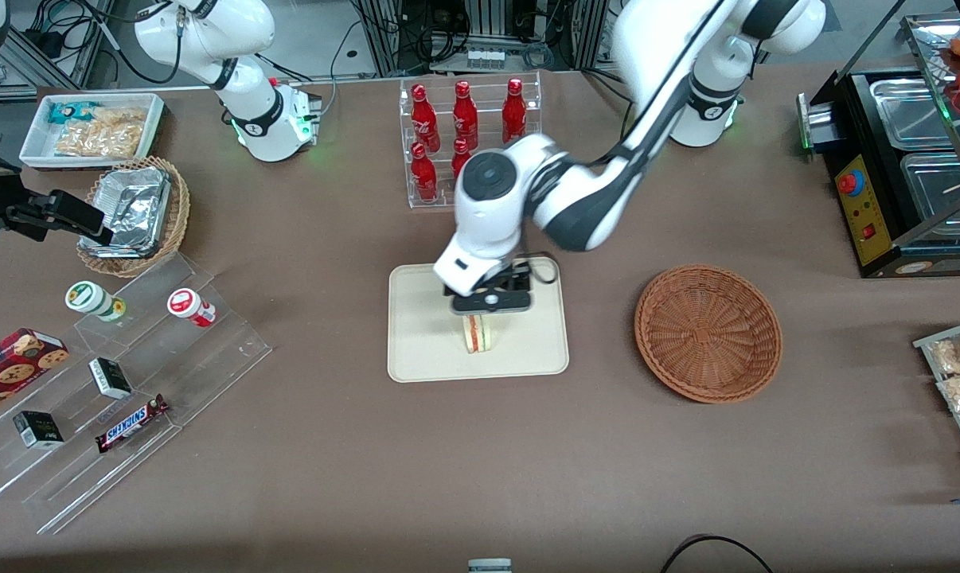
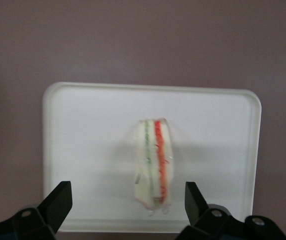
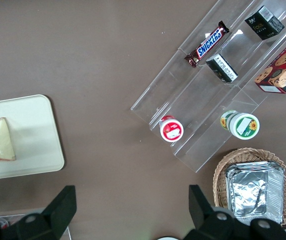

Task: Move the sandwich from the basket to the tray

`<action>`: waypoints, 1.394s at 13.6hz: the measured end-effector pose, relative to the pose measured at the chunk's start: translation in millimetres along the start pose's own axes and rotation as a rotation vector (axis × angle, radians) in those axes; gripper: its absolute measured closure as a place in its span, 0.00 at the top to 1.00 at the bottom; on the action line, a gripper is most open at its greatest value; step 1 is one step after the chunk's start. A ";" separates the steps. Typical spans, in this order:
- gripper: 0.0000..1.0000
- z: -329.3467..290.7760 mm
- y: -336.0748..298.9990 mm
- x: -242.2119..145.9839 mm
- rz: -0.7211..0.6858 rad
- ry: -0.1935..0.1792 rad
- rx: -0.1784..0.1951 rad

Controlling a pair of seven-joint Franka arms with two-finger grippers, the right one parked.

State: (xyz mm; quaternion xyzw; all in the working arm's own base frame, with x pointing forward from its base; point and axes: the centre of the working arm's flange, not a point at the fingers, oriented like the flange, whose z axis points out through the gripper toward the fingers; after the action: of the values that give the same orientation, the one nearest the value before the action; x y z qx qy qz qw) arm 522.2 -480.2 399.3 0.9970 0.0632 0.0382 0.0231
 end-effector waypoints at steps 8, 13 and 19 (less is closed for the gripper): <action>1.00 -151.4 -212.7 74.9 -0.180 -0.118 0.134; 1.00 -183.7 -338.6 98.8 -0.062 -0.201 0.148; 1.00 -235.7 -437.9 89.2 0.017 -0.226 0.129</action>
State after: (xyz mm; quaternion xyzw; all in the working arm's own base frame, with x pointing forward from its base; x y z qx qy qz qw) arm 537.3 -25.1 618.3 0.9949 0.0541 -0.0783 -0.0342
